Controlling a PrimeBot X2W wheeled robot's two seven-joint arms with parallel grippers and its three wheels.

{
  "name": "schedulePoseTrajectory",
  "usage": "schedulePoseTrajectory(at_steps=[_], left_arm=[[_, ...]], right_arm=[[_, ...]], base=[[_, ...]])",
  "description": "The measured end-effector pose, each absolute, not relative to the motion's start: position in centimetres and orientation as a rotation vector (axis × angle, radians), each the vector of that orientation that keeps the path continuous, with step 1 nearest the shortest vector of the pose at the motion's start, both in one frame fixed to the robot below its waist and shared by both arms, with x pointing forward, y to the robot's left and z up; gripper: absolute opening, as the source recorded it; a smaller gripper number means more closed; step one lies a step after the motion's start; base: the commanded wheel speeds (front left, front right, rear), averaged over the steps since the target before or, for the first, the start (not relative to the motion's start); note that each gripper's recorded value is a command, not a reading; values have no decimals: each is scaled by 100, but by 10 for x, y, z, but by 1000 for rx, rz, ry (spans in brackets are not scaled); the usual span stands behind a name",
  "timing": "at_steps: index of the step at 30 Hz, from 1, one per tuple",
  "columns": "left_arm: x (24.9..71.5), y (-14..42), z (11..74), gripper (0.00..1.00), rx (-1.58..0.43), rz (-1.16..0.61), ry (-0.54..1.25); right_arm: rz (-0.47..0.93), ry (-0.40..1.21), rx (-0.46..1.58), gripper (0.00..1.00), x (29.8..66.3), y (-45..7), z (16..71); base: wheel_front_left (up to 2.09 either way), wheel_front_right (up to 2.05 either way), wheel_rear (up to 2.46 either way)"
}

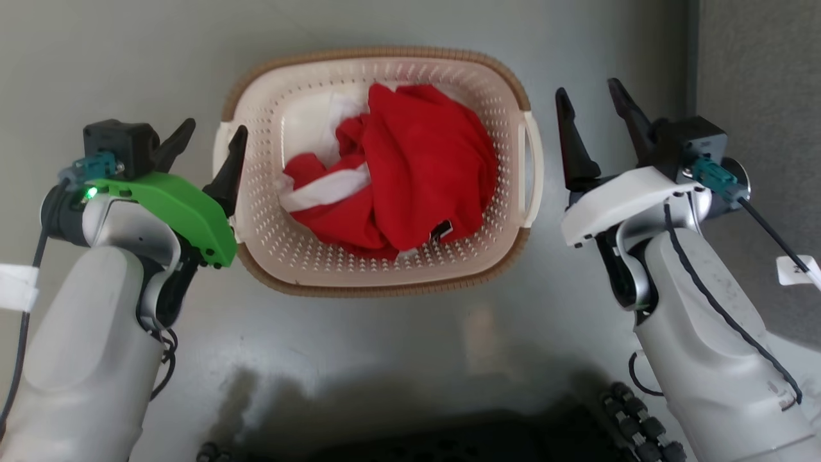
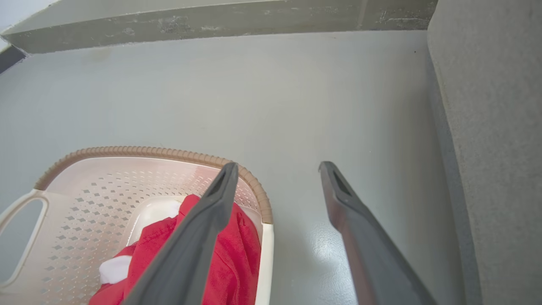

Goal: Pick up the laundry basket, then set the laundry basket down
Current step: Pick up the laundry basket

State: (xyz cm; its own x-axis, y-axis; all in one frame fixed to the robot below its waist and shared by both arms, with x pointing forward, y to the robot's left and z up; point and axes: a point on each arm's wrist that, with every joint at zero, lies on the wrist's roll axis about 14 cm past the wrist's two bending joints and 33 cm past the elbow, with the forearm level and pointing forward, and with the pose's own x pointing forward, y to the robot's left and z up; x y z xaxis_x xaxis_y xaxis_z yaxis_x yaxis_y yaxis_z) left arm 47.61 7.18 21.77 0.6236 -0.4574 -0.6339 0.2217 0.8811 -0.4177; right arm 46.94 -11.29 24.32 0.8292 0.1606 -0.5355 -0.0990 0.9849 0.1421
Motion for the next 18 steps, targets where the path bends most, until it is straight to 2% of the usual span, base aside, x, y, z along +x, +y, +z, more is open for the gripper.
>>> schedulePoseTrajectory(at_steps=[8,18], left_arm=[[457,70,167,100,-309,-403,938],[438,71,134,100,-308,-395,1055]], right_arm=[[177,720,121,100,446,-103,194],[218,876,175,100,413,-88,162]], base=[[0,0,0],[0,0,0]])
